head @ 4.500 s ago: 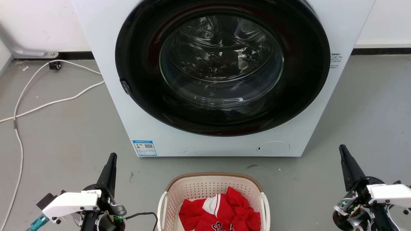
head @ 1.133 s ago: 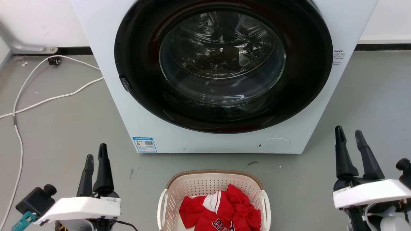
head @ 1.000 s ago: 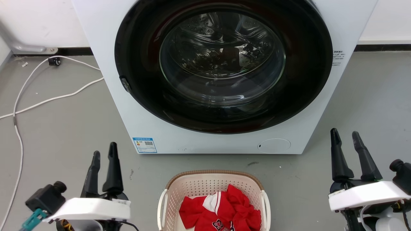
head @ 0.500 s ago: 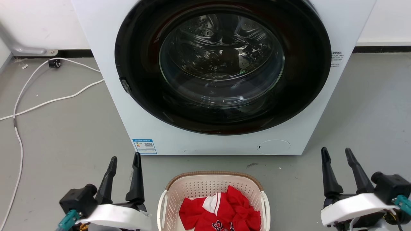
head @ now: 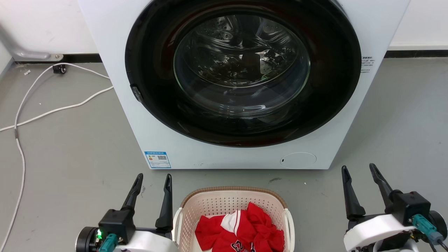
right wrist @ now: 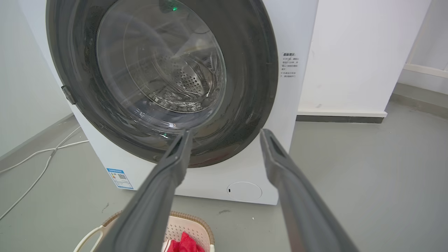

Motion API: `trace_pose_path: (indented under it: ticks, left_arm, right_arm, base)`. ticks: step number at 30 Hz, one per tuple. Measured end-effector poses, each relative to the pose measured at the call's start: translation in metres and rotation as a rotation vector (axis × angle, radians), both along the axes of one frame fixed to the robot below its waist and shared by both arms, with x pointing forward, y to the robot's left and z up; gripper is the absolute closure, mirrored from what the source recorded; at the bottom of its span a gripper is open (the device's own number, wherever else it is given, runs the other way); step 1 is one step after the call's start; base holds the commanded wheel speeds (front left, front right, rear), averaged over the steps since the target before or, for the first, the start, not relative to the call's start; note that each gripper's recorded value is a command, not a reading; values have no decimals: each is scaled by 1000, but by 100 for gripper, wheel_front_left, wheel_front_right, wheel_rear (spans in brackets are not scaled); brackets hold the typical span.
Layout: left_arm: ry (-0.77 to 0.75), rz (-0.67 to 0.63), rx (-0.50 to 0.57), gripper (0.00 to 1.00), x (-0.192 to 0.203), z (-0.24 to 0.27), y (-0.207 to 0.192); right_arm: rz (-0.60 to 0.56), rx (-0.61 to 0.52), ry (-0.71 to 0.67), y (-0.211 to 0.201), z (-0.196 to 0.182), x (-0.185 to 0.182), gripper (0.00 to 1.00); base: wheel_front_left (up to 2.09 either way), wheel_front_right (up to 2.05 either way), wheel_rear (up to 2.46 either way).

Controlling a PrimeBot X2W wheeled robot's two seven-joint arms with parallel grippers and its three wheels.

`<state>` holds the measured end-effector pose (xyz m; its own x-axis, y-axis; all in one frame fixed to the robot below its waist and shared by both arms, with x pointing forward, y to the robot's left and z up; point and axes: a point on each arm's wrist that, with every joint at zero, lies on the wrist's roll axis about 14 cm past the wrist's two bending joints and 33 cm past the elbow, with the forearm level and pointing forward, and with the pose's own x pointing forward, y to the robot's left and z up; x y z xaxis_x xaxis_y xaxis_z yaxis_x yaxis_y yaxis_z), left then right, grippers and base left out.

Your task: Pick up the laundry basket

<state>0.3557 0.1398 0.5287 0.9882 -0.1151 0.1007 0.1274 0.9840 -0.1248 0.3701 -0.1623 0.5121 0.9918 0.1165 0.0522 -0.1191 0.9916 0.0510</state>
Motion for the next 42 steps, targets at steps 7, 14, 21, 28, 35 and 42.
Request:
trace_pose_path:
  ticks: [7, 14, 21, 28, 35, 42]
  left_arm:
    - [-8, -3, 68, 0, -2, -3, -5]
    - [-17, -10, 55, 0, -3, -2, -7]
    - [-24, -20, 7, 0, -4, -2, -5]
    - [-31, -44, 29, 0, -6, -5, -9]
    - [-32, -63, 69, 0, -7, -10, -13]
    - [-29, -67, 88, 0, -7, -12, -13]
  right_arm:
    - [12, -62, -13, 3, 1, 0, 0]
    - [10, -69, -28, 2, 2, 0, 0]
    - [6, -61, -25, 1, -2, -1, 0]
    - [9, -88, -28, 1, -4, -2, 0]
    - [18, -135, -35, 3, -6, -2, 0]
    - [32, -149, -31, 7, -9, -2, 0]
  base:
    - [0, 0, 0]
    - [0, 0, 0]
    - [0, 0, 0]
    - [0, 0, 0]
    - [0, 0, 0]
    - [0, 0, 0]
